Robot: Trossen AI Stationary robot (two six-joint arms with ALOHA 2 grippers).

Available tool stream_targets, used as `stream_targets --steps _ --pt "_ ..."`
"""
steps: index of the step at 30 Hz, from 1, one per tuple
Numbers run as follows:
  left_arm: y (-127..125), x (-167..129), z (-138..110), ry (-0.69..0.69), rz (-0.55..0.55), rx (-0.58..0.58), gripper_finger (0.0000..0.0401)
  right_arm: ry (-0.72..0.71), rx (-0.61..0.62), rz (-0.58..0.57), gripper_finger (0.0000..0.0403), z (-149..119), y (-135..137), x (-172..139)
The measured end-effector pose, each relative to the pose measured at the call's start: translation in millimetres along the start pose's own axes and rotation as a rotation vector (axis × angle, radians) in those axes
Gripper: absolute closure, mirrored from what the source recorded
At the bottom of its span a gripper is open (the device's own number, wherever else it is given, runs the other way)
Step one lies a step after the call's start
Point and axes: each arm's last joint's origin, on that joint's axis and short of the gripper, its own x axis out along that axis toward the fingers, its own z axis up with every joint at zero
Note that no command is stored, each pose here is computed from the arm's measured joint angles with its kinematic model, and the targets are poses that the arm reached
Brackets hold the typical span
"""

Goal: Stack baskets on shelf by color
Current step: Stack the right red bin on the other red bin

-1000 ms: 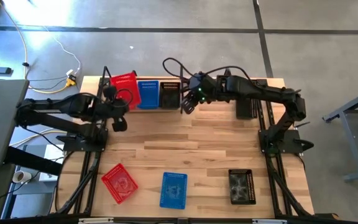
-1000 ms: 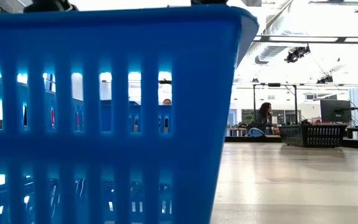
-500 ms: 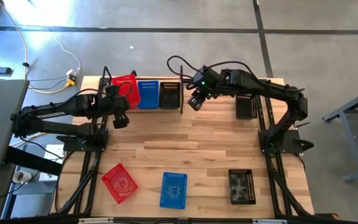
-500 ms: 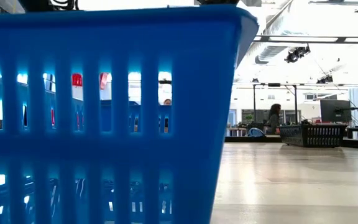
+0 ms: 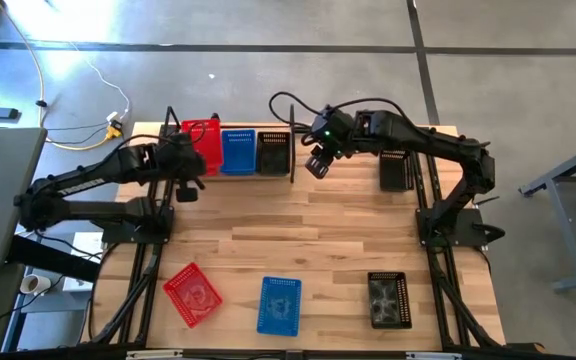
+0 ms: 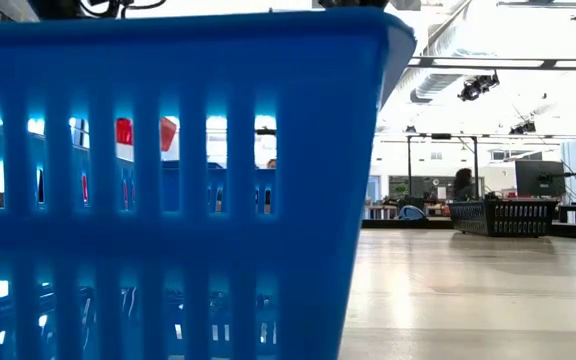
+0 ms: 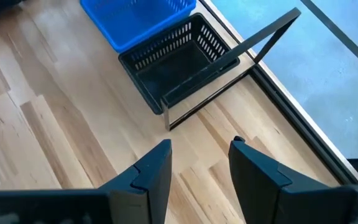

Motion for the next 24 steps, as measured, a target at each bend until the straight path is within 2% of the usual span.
stream_targets --steps 10,16,20,24 --pt "6 -7 -17 0.014 -0.039 0.027 0.04 -0.012 0.085 -0.023 0.0258 4 -13 3" --pt "9 2 -25 0.053 -0.045 0.068 0.04 -0.048 0.103 -0.018 0.0258 9 -15 4" --pt "7 12 -30 0.053 -0.074 0.036 0.04 -0.055 0.104 -0.016 0.0258 9 -15 4" --pt "12 14 -26 0.0 -0.029 0.014 0.04 -0.061 0.104 -0.015 0.0258 10 -15 4"
